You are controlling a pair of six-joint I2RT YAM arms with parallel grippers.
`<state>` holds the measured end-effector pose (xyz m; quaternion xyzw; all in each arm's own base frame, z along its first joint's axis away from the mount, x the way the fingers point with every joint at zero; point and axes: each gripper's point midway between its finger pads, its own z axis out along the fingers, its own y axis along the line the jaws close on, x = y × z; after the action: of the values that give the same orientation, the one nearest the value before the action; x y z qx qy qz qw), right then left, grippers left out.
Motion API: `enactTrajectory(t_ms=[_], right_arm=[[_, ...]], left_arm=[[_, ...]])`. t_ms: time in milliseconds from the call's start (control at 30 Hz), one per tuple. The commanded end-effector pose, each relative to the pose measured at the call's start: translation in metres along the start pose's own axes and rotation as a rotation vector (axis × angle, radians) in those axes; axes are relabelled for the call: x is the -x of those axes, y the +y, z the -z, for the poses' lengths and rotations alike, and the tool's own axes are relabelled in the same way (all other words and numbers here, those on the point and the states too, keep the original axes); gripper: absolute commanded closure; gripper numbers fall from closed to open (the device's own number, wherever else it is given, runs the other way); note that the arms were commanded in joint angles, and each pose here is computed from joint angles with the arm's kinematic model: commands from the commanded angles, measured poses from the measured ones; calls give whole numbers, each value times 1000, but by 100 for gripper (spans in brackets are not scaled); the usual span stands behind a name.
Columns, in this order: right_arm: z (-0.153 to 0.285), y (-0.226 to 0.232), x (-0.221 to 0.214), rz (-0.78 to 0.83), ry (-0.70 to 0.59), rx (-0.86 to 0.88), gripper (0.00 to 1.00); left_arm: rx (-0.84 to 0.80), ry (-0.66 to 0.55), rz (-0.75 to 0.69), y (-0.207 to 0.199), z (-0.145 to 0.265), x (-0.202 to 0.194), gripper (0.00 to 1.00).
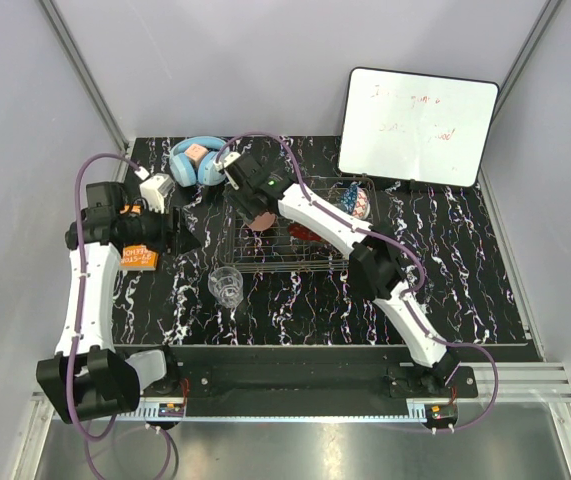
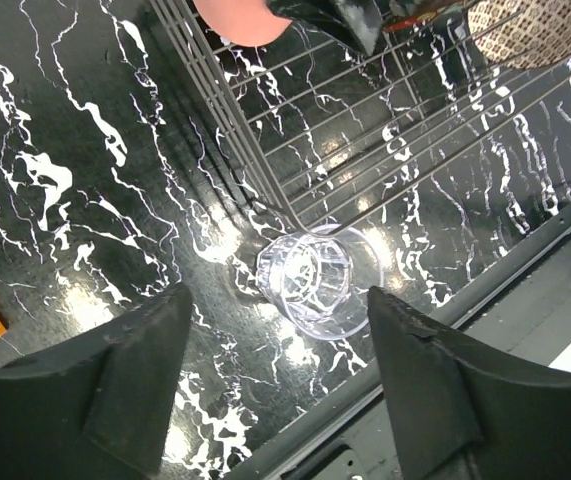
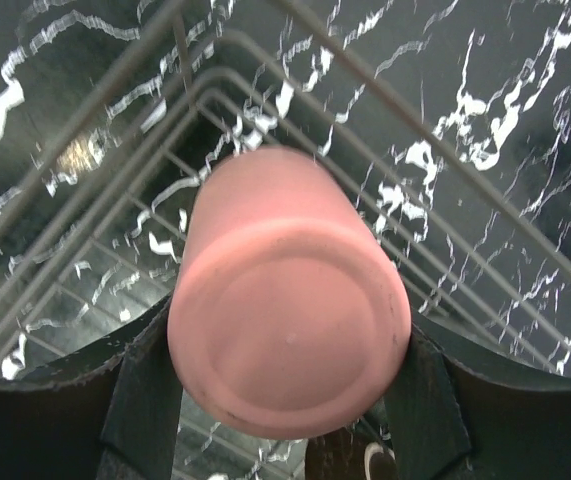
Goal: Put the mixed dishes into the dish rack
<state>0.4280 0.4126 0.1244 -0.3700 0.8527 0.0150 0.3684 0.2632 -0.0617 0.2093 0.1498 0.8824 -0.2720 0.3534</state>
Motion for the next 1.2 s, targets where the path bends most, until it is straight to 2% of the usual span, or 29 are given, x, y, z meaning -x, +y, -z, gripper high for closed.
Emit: enactTrajectory(t_ms=[0,300,333,367,433,467,567,600,667,700,800,967,1167], right_arm=[[5,-5,21,-4,-59,-31,100],[2,5,15,-36,-45,2,100],[5,4,15,-42,-45,2,97],[5,6,11,-39,-34,8,85],[10,8,9,-41,-31,13,74],[13,8,9,-43,-33,14,58],[23,8,10,-49,-38,16,44],[27,7,11,-52,-42,13,35],[35,6,14,-53,-56,14,27],[38,6,16,-55,-62,15,17],[57,3,25,-68,-94,30,0],[70,-1,33,-76,-124,30,0],[111,-17,60,-120,-216,13,0]], left_arm=[[-10,17,-62,-2,-6,-11,24],[84,208,-187,6,-26,-59,24],[95,219,-188,9,-27,-63,25],[104,228,-199,11,-27,-65,27],[111,237,-198,14,-29,-68,27],[109,240,-196,15,-29,-70,28],[101,256,-223,12,-33,-72,29],[100,262,-233,13,-35,-73,29],[102,269,-246,14,-38,-73,29],[101,270,-250,14,-40,-73,29],[78,285,-264,11,-47,-74,29],[68,306,-300,6,-55,-76,32],[76,333,-341,7,-63,-83,33]])
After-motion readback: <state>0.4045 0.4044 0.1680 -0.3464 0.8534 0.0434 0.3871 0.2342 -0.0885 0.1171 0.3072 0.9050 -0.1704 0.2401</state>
